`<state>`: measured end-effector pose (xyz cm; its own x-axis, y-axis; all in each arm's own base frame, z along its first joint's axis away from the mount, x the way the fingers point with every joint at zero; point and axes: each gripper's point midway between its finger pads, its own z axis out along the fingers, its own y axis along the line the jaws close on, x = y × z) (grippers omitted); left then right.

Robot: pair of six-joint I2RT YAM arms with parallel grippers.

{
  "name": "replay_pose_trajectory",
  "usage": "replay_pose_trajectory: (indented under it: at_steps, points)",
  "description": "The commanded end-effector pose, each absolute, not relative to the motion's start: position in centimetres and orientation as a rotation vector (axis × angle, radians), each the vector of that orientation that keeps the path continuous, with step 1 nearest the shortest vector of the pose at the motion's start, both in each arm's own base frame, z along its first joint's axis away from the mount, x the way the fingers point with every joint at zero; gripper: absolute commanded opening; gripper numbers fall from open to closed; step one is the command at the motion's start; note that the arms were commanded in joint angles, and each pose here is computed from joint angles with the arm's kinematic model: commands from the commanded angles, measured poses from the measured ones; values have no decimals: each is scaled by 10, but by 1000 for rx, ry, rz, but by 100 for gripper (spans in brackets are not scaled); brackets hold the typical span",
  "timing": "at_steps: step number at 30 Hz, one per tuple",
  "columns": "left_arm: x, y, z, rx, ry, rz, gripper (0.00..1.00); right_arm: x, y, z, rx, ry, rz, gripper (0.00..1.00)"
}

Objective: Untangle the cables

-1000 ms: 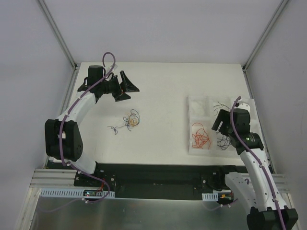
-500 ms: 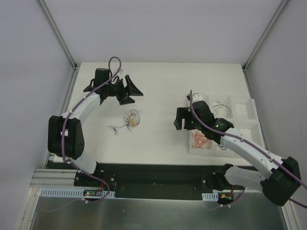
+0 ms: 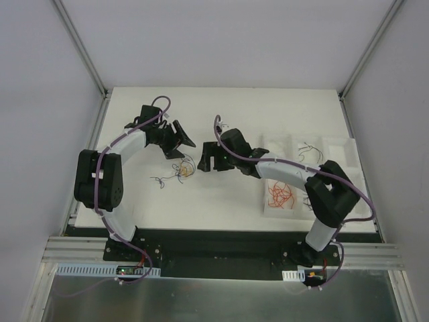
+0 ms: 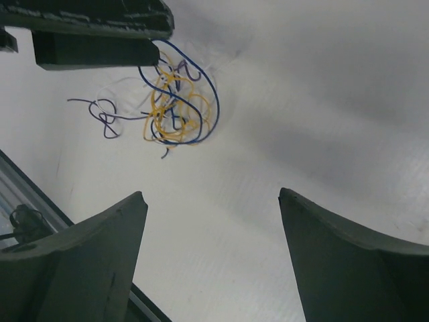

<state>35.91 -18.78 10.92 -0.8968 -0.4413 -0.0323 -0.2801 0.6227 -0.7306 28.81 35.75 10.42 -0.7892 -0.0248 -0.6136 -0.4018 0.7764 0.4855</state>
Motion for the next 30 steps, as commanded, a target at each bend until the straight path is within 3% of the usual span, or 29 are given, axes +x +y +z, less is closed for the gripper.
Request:
replay_pose_trajectory:
  at_steps: [1,7,13,14,17,19,22,24,27,30]
  points:
    - [362,-172,120,-567,2613,-946,68,304,398,133,-288,2315,1051,82]
    - [362,-149,121,-608,2587,-765,81,305,418,117,-316,2330,1078,85]
    - [356,-172,100,-622,2695,-926,68,314,445,100,-366,2343,1089,80]
    - [356,-175,100,-618,2703,-952,64,322,444,93,-331,2361,1068,74]
    - [357,-178,102,-583,2687,-950,52,329,456,99,-314,2349,1165,46]
    - [356,-183,103,-573,2689,-996,40,332,451,100,-335,2289,1104,45]
    - [355,-188,108,-549,2687,-1050,32,357,449,80,-282,2344,1012,46]
    - [358,-183,110,-541,2667,-1016,30,360,458,82,-295,2365,1113,38]
    - [363,-176,114,-569,2648,-1040,36,359,446,87,-285,2338,1071,4]
    - [370,-165,117,-597,2624,-1048,52,356,437,96,-308,2320,1076,1]
